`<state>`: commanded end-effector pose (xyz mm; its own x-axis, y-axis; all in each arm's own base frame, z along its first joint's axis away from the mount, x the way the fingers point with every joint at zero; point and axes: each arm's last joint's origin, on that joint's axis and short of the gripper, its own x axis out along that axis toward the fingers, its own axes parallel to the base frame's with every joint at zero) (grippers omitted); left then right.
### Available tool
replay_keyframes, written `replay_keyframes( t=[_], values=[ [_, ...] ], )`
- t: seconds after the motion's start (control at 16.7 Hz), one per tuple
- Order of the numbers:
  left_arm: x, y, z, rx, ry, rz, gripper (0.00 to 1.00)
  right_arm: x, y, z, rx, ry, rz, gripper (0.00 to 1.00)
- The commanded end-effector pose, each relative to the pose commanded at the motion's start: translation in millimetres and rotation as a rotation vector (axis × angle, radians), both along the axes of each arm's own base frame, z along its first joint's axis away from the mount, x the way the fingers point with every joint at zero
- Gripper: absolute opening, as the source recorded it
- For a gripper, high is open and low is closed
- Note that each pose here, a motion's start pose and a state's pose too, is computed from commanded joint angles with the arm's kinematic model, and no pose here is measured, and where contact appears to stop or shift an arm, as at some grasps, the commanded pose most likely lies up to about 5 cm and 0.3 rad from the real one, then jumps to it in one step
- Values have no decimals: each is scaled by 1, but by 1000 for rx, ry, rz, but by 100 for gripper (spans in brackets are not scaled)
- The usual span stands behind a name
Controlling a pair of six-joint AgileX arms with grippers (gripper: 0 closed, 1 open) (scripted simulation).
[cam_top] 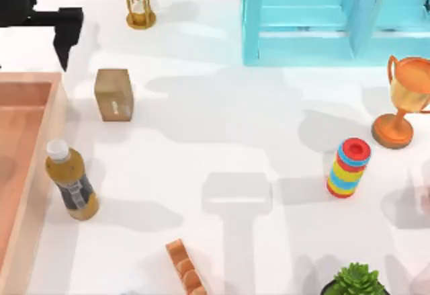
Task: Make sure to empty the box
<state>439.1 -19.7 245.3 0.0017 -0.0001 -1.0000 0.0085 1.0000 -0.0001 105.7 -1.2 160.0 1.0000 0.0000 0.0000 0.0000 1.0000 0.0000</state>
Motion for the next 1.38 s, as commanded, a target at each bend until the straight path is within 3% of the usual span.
replay_keyframes(
  t=[0.42,0.84,1.08,1.38],
  values=[
    [-71,80,11,2,9,-11,100,0,0,0,0,0,0,100],
    [-77,85,12,3,5,-15,100,0,0,0,0,0,0,100],
    [-80,89,-7,4,2,-12,100,0,0,0,0,0,0,100],
    [-78,89,-53,4,0,-12,100,0,0,0,0,0,0,100]
  ],
)
